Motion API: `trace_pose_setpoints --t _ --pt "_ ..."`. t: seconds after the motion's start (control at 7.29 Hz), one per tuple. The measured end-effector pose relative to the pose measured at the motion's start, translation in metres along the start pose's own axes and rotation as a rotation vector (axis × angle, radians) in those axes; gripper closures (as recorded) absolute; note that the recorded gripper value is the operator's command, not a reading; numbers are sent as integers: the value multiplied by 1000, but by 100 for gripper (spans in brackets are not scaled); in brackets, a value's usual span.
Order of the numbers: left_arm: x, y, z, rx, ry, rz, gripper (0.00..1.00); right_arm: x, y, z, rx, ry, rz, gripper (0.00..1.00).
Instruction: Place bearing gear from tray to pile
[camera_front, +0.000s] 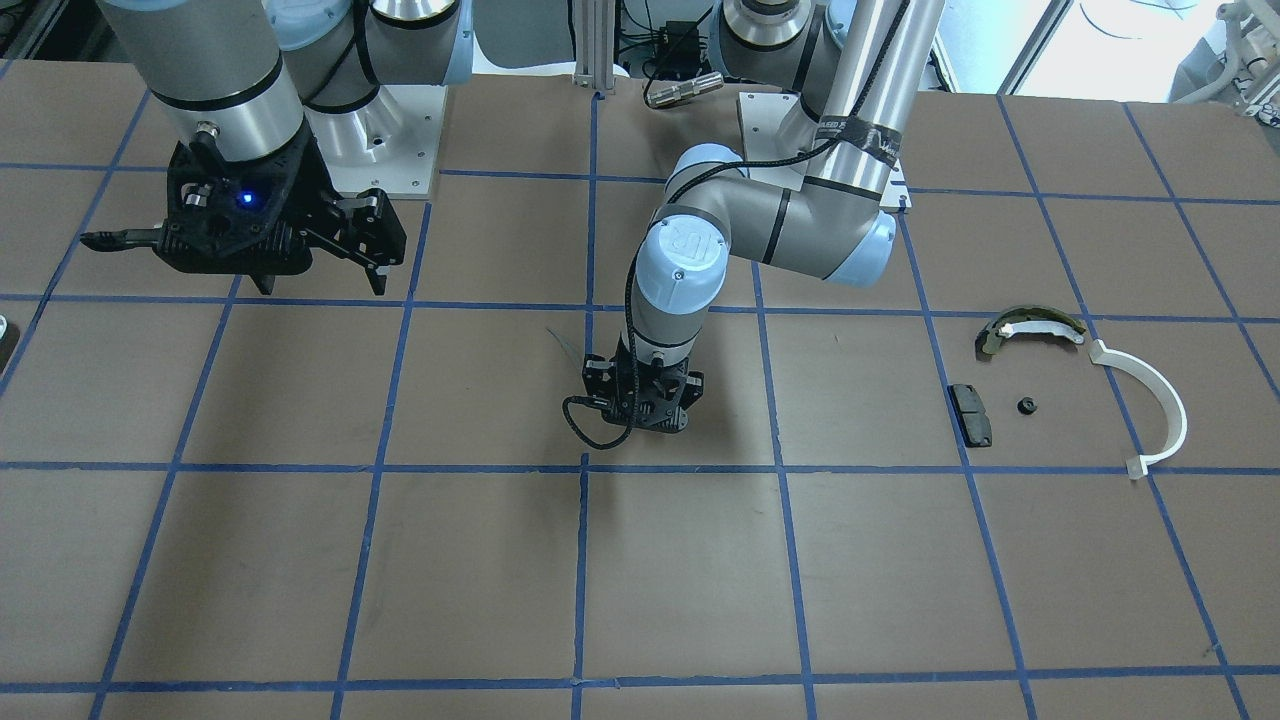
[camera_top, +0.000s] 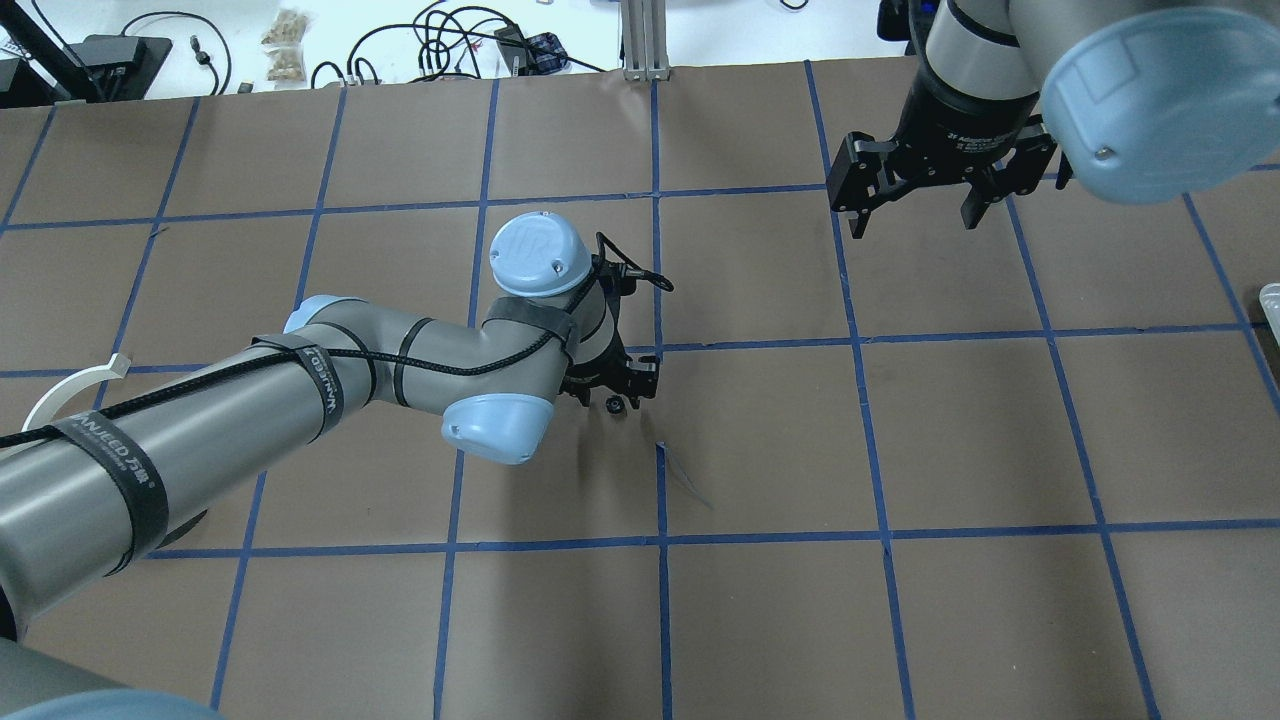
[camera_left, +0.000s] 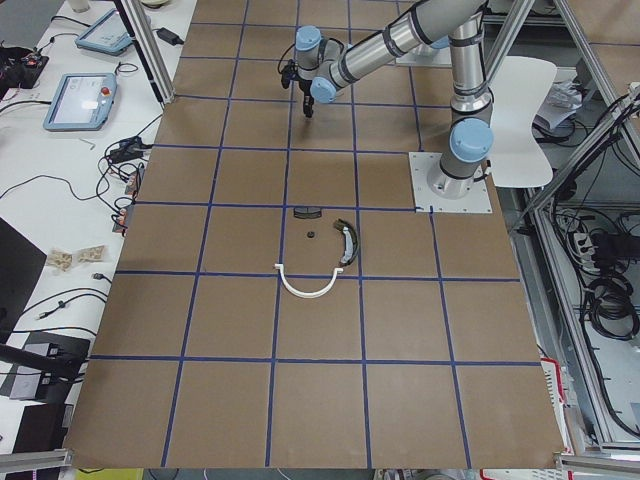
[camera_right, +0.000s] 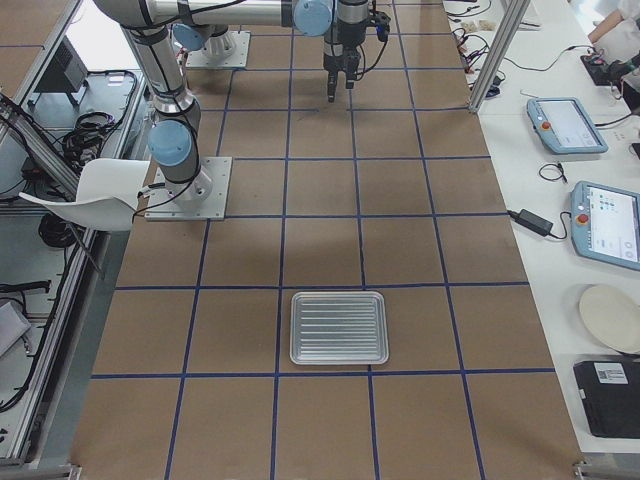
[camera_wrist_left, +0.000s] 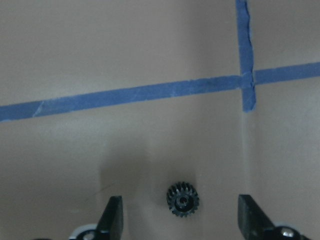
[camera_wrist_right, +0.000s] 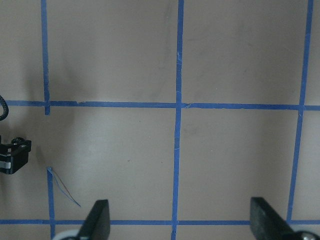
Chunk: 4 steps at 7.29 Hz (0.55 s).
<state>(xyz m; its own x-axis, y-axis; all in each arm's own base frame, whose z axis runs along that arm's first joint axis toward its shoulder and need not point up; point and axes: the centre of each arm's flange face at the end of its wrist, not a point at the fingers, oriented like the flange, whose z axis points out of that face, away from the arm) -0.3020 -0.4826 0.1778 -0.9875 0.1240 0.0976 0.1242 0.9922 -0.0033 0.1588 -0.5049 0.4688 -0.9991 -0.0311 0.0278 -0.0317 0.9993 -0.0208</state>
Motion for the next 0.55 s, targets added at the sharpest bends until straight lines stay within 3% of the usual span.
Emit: trace_pose_setpoints --t 0.14,0.41,0.55 --pt "0 0 0 -1 0 0 69 -1 0 2 -4 -3 -2 0" --pt "0 0 1 -3 0 0 100 -2 -1 4 -8 -6 -1 0" --pt "0 0 1 -3 -1 1 100 -2 0 3 -6 -5 -2 0"
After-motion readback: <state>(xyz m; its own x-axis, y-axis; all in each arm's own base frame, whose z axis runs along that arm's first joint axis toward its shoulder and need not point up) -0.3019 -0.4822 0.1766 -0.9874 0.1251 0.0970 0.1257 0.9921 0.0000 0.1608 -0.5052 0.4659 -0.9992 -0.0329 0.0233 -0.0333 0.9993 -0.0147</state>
